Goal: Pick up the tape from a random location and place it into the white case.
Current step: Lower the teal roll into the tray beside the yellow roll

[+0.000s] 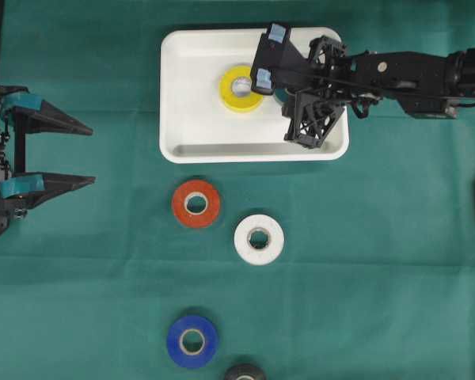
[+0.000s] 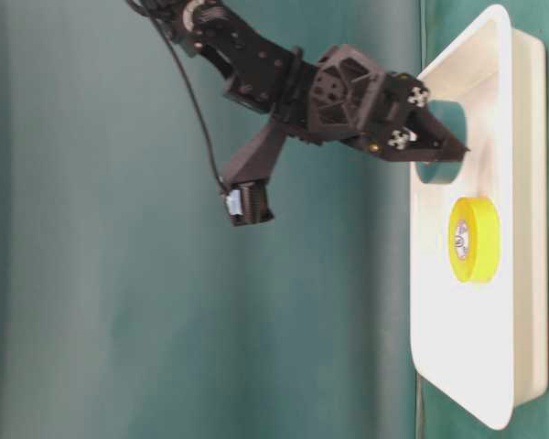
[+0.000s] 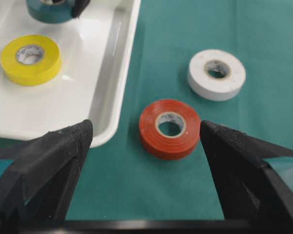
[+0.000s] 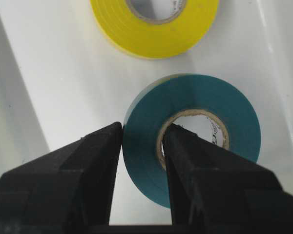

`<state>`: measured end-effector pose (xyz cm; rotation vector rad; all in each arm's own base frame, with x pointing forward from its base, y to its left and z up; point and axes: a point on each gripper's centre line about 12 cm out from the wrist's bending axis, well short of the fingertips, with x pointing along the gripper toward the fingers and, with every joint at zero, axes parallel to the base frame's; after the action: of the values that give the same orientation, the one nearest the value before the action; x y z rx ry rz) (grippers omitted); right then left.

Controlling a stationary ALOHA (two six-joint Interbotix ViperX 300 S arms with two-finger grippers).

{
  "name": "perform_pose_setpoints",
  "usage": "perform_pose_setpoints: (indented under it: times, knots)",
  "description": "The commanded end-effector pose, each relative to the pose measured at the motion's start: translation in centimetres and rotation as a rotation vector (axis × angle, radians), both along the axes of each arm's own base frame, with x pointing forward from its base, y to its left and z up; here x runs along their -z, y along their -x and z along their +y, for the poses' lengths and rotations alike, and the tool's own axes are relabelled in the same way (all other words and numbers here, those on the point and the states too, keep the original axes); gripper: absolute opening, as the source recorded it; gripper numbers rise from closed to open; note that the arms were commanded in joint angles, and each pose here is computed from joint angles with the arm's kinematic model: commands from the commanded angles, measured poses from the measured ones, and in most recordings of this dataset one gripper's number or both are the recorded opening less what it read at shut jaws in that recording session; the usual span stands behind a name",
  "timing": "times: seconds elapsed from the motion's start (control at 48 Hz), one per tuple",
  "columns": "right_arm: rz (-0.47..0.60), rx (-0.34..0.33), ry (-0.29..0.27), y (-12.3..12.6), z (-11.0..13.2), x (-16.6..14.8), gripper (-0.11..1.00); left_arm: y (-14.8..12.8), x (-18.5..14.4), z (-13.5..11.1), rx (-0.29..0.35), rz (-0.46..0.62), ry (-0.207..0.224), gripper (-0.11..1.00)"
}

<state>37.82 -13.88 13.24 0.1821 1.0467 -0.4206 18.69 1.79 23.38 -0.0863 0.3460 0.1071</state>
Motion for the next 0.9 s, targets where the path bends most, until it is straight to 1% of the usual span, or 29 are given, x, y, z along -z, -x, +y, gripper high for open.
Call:
perform_pose_setpoints:
  times: [0.0, 0.104, 0.208, 0.583, 0.624, 0.645, 0.666, 0.687, 0.729, 0.791, 0.833, 0.874]
  knots:
    - [-0.029, -0.003, 0.007, -0.3, -0.1, -0.4, 0.30, -0.3, -0.7, 0.1, -0.001, -0.018, -0.002, 0.91]
    - [-0.007, 0.000, -0.002, -0.2, -0.1, 0.6, 0.30, -0.3, -0.7, 0.1, -0.001, -0.018, -0.002, 0.91]
    - [0.001, 0.001, -0.005, -0.2, -0.2, 0.9, 0.30, -0.3, -0.7, 0.1, -0.001, -0.018, -0.003, 0.91]
    - [-0.010, 0.000, -0.001, -0.5, -0.2, 0.5, 0.30, -0.3, -0.7, 0.0, 0.001, -0.018, -0.003, 0.91]
    - [-0.013, 0.001, 0.001, -0.6, -0.3, 0.4, 0.31, -0.3, -0.7, 0.0, 0.001, -0.018, -0.003, 0.91]
    - [-0.015, 0.003, 0.001, -0.6, -0.4, 0.4, 0.34, -0.3, -0.7, 0.0, 0.000, -0.018, -0.002, 0.91]
    - [-0.016, 0.005, 0.000, -0.6, -0.4, 0.3, 0.40, -0.3, -0.7, 0.0, 0.000, -0.018, -0.002, 0.91]
    - [-0.017, 0.006, 0.001, -0.6, -0.5, 0.3, 0.48, -0.3, -0.7, 0.0, 0.000, -0.018, -0.002, 0.91]
    - [-0.019, 0.004, 0.006, -0.7, -0.6, 0.1, 0.61, -0.3, -0.7, 0.1, -0.001, -0.018, -0.002, 0.91]
    - [-0.018, 0.004, 0.009, -0.9, -0.6, -0.2, 0.78, -0.3, -0.7, 0.0, 0.001, -0.018, -0.003, 0.91]
    - [-0.013, 0.005, 0.011, -0.9, -0.7, -0.4, 0.86, -0.3, -0.7, 0.1, -0.001, -0.018, -0.002, 0.91]
    - [-0.009, 0.008, 0.013, -0.9, -0.8, -0.8, 0.91, -0.3, -0.7, 0.0, 0.000, -0.018, -0.002, 0.91]
